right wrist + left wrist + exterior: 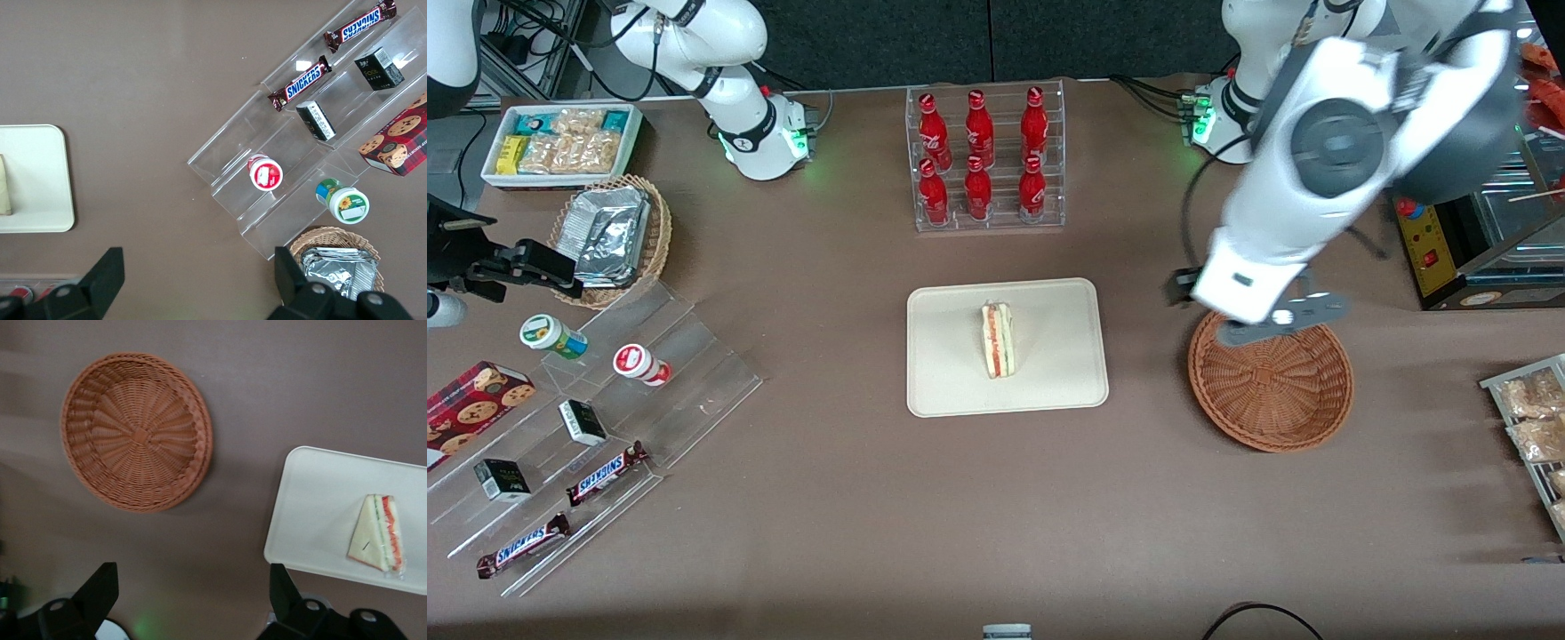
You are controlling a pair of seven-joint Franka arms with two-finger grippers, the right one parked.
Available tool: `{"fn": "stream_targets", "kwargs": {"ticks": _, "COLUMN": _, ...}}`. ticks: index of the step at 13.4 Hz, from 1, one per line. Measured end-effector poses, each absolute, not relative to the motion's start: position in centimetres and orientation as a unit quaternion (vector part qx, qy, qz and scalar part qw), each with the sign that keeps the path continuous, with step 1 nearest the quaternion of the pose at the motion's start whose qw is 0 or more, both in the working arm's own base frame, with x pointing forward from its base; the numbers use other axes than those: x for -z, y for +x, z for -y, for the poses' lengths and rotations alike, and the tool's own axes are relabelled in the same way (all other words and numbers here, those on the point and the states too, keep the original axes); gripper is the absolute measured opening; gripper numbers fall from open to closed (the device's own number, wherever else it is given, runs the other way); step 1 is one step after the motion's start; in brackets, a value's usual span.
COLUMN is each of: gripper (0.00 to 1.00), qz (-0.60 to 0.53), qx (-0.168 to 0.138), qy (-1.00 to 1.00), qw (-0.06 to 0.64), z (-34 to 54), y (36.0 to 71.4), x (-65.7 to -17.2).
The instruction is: Place sandwich from basket to tray
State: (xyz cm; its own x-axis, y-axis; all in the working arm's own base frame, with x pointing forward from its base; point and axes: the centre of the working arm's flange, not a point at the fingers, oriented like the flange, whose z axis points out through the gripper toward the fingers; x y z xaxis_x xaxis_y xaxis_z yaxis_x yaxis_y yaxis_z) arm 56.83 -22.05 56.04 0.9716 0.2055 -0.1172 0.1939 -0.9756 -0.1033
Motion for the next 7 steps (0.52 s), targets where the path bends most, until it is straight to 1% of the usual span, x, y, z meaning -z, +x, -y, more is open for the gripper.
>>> {"fn": "stream_targets", "kwargs": {"ticks": 7, "gripper": 1.00, "qz": 0.026, "qx": -0.086, "qy": -0.995, "qw": 0.041, "z": 9.6, "y": 55.9, "x": -60.5}}
